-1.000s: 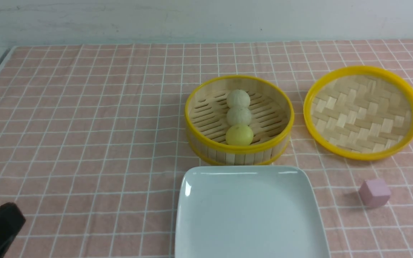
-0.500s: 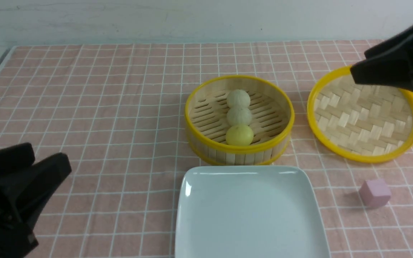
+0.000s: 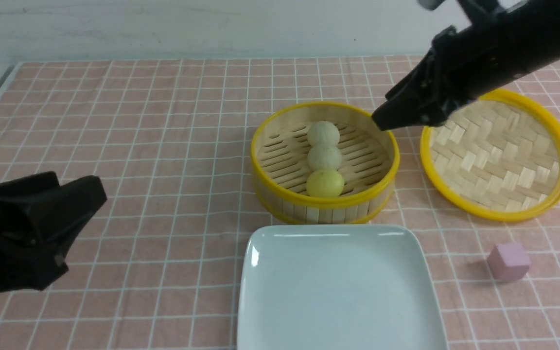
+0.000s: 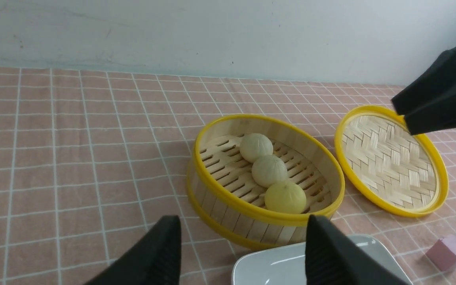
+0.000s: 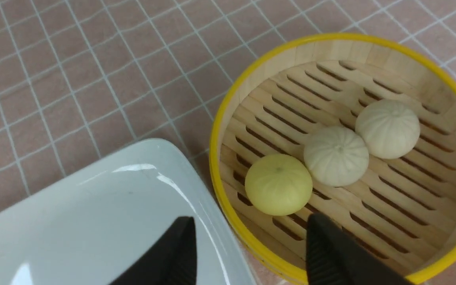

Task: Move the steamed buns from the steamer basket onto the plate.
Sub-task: Use the right arm to grab the steamed stuffed bun that is closest to it

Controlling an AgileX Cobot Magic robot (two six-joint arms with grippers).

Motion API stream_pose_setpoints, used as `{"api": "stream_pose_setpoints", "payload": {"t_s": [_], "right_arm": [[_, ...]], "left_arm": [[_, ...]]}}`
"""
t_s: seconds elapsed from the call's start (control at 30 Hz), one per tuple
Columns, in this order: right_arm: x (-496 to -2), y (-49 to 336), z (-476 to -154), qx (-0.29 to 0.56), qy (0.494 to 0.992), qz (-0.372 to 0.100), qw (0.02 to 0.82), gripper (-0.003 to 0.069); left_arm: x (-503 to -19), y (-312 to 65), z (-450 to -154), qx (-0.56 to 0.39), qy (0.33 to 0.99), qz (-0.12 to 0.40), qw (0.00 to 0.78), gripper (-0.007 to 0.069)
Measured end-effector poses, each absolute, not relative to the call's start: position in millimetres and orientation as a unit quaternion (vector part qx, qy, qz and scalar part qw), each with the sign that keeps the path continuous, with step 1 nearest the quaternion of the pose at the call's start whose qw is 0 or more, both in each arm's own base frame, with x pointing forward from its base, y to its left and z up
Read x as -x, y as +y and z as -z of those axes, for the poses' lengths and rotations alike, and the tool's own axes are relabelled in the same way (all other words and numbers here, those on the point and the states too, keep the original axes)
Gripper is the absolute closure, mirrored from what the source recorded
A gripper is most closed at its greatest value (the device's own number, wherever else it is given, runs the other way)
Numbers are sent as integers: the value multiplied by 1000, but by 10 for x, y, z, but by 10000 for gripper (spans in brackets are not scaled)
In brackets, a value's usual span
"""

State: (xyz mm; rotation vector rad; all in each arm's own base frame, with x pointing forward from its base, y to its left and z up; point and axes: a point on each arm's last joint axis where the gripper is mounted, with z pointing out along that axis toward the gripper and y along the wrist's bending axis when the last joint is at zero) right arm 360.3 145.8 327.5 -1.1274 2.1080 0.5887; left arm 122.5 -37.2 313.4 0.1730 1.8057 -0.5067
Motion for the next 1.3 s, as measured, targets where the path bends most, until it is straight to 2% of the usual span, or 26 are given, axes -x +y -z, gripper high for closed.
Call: {"api": "stream_pose_setpoints", "payload": {"t_s": [0.37, 0.5, 0.67, 0.93, 1.3], "right_arm": [[-4091, 1944, -2665, 460, 810, -222, 289, 274], [-4144, 2056, -2489, 465, 812, -207, 284, 232], [-4157, 2076, -2433, 455, 823, -198, 277, 181], [-4167, 2026, -2388, 456, 834, -169, 261, 183], [-4170, 2052, -2270, 450, 842, -175, 240, 184]], "left_arm": [[-1329, -386, -3183, -73, 750, 237, 614, 188], [-1330, -385, -3191, -70, 747, 239, 616, 188], [-1331, -384, -3192, -69, 747, 239, 617, 188], [-1332, -382, -3192, -68, 747, 238, 617, 188], [-1333, -379, -3192, -68, 747, 236, 618, 188]]}}
